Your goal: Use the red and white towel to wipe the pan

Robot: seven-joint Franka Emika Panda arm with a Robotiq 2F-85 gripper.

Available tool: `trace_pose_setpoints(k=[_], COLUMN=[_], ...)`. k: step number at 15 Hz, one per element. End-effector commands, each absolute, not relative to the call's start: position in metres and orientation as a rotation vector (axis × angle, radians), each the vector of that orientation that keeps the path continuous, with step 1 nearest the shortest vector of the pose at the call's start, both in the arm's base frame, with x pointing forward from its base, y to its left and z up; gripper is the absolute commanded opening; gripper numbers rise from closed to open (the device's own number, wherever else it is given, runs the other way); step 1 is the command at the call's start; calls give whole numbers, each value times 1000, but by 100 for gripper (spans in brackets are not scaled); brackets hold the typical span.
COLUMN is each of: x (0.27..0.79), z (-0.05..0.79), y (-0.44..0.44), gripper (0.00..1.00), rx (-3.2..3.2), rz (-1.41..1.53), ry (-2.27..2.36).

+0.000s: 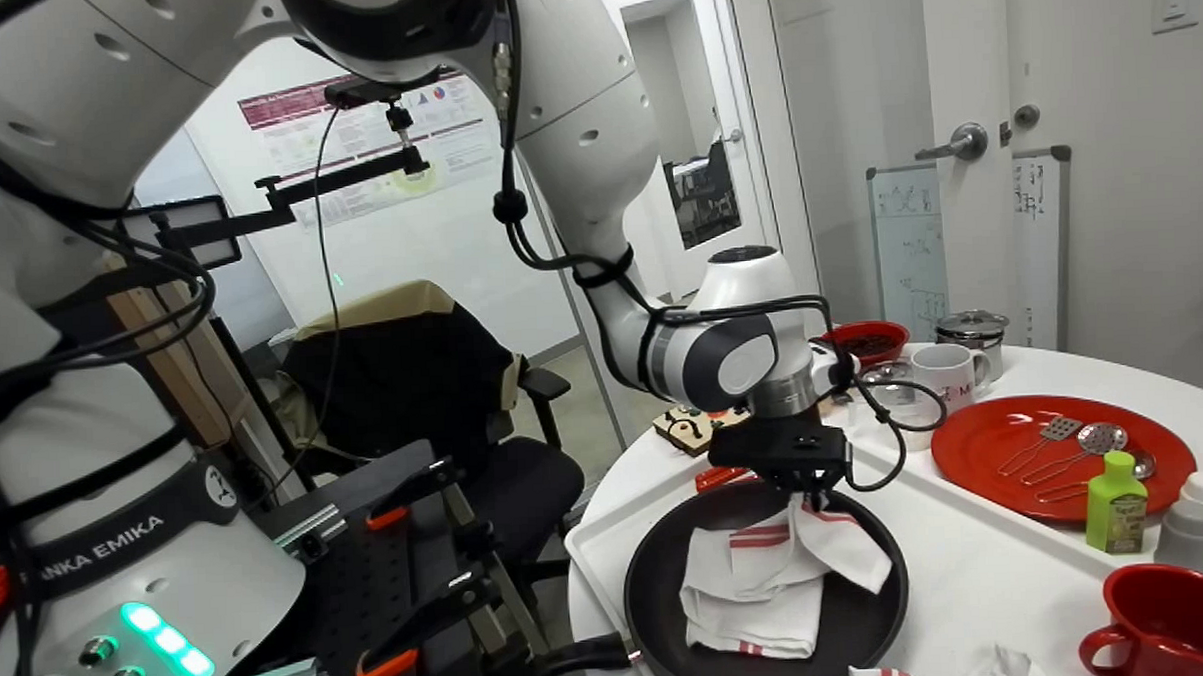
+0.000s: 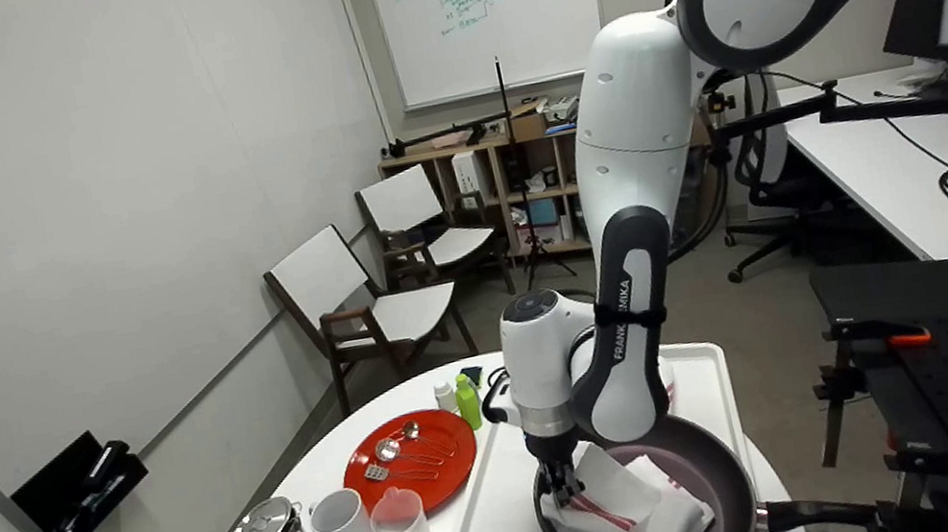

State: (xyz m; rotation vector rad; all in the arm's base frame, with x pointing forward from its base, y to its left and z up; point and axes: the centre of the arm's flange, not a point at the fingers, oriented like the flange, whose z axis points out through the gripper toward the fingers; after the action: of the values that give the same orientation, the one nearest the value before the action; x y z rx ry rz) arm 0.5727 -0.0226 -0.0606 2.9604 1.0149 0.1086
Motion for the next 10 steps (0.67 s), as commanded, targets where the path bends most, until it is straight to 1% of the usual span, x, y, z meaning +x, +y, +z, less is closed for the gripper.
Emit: trace_pose_setpoints(k=[1, 5, 10], x=[564, 541, 508], z=[-59, -73, -95], y=[-2, 7, -11], gripper=[1, 1, 1], rx=[2966, 2946, 2886], rz=[53, -116, -378], ry=[1163, 1326, 1428])
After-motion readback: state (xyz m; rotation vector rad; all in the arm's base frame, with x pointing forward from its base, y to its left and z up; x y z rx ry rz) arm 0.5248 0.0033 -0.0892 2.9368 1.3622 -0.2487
